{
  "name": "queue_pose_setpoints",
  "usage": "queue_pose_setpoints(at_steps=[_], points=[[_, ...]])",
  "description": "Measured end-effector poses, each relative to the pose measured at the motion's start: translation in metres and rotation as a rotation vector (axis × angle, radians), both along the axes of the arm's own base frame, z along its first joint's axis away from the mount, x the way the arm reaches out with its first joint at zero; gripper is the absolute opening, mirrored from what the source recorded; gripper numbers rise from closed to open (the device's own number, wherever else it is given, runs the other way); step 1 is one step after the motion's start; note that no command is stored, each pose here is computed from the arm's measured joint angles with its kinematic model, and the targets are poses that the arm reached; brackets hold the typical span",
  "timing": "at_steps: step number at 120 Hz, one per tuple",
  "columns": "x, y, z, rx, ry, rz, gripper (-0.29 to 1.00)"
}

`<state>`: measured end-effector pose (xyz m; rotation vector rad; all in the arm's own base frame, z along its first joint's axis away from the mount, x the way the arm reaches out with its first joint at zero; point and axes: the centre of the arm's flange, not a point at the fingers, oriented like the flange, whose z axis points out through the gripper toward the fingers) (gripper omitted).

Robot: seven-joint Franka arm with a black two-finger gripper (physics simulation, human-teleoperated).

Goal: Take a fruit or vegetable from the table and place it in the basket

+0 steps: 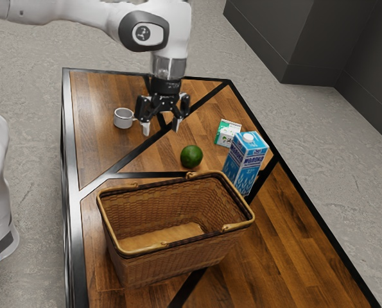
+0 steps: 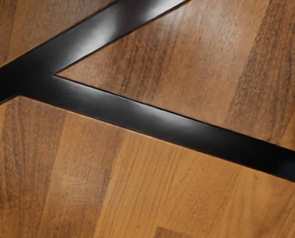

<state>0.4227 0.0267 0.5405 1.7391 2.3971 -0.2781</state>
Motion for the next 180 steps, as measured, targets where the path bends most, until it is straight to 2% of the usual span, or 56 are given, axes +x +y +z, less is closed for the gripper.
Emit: queue_pose_setpoints(at_steps=[24, 54, 90, 134, 180], points=[[0.013, -0.007, -0.009, 0.01, -0.083, 0.01, 0.69], [-0.002, -0.007, -0.017, 0.036, -0.15, -0.068, 0.69], [0.015, 0.055, -0.036, 0.077, -0.168, -0.155, 0.69], [0.061, 0.062, -0.053, 0.119, -0.225, -0.5, 0.7], [0.077, 0.062, -0.074, 0.121, -0.294, -0.679, 0.7]])
